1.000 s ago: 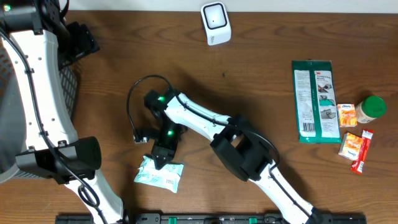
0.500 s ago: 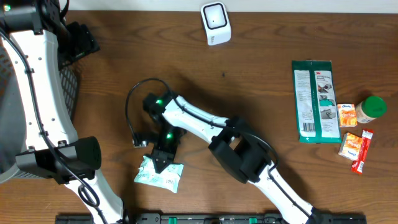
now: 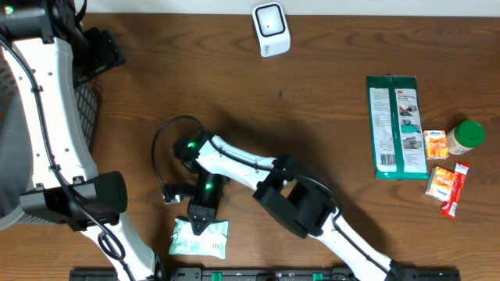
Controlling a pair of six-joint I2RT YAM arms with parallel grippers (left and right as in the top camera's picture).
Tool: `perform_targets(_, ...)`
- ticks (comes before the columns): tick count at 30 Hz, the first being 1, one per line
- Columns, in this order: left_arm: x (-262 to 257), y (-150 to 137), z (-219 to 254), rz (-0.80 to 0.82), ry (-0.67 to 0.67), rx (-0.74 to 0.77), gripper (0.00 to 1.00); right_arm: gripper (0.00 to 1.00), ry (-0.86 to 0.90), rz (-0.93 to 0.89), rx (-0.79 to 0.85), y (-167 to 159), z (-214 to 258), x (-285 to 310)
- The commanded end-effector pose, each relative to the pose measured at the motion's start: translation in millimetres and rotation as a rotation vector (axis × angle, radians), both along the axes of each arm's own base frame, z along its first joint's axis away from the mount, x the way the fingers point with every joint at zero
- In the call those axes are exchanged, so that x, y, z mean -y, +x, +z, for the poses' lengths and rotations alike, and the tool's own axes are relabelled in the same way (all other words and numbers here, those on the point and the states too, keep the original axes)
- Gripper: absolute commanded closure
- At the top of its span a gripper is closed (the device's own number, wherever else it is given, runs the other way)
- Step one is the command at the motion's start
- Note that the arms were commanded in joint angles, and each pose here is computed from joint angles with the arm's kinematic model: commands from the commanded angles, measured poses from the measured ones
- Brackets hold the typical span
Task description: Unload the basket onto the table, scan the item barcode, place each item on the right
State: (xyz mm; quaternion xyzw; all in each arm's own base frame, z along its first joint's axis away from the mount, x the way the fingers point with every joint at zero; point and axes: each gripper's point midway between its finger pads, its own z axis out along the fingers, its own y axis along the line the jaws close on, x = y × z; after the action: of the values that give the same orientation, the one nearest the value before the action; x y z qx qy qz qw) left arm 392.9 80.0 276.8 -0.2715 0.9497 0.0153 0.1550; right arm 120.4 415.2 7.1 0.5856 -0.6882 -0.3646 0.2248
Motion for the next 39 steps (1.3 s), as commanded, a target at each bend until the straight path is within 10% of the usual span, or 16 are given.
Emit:
perform_targets(1, -2, -12, -5, -0.006, 0.005, -0.062, 0.17, 0.71, -0.017, 0.005, -0.035, -9, -2, 3)
perform_targets(39, -2, -12, -5, -0.006, 0.005, -0.062, 0.18, 0.77, -0.041, 0.085, -0.037, -41, -2, 0)
